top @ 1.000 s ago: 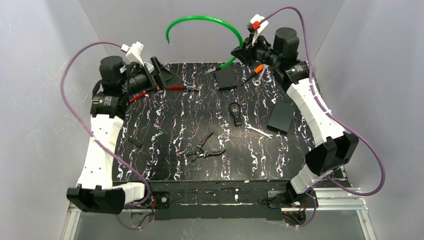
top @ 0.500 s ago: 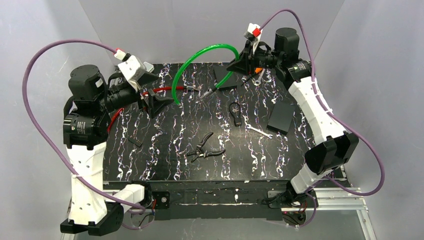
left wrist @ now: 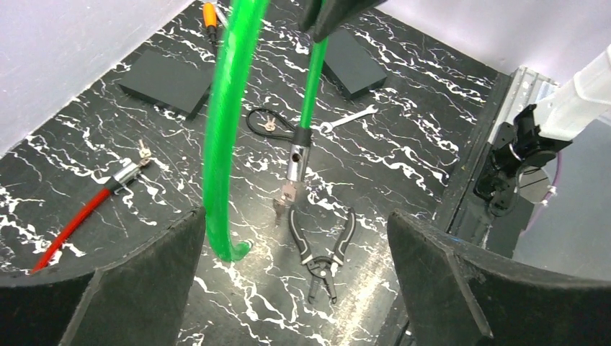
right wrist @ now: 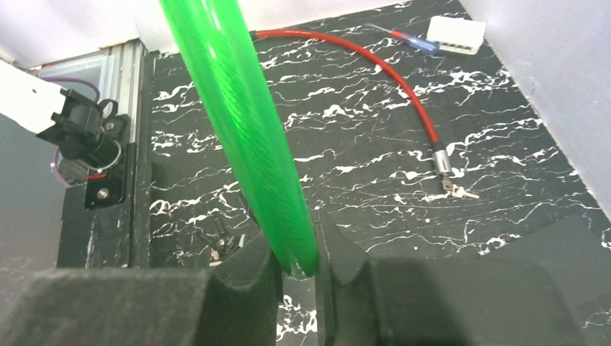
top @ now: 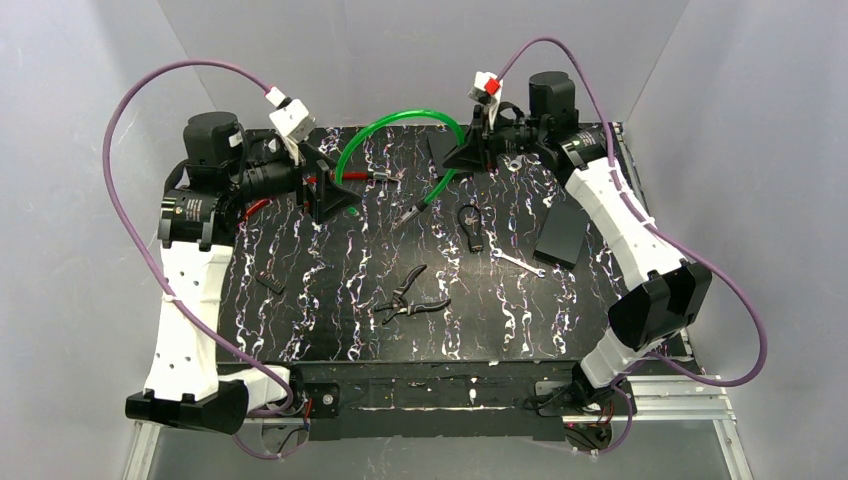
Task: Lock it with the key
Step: Lock the lock.
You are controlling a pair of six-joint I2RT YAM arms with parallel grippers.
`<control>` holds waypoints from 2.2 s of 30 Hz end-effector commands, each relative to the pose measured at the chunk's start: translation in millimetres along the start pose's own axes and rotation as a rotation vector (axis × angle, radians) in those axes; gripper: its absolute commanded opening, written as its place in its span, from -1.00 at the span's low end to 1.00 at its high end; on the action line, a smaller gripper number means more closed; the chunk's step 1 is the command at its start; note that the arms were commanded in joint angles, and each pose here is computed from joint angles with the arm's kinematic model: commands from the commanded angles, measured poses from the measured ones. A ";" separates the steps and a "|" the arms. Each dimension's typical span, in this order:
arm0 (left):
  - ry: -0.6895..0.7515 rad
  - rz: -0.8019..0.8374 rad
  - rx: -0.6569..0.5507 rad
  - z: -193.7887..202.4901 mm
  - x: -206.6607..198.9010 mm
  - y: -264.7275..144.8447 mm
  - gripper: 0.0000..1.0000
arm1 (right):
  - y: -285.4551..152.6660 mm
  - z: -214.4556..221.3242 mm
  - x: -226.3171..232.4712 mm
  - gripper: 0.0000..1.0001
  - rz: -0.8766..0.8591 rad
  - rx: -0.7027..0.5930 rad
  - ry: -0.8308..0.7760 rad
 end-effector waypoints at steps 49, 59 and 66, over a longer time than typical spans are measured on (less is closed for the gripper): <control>-0.503 -0.207 -0.189 -59.2 5.1 7.9 -1.00 | 64.6 14.4 -34.7 0.40 0.391 -0.208 0.139; -0.514 -0.185 -0.211 -66.1 2.2 6.5 -1.00 | 70.7 21.8 -45.4 0.05 0.426 -0.205 0.161; -0.518 -0.172 -0.224 -70.0 0.4 5.4 -1.00 | 81.3 31.2 -47.4 0.08 0.403 -0.184 0.188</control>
Point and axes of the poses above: each gripper's point midway between its finger pads, its own y axis out along the fingers, its own x axis along the line the jaws close on, z = x × y, the point moved 4 cm from there along -y, back along the fingers, and after that the axes turned 14 degrees about y, right-handed, at the moved point
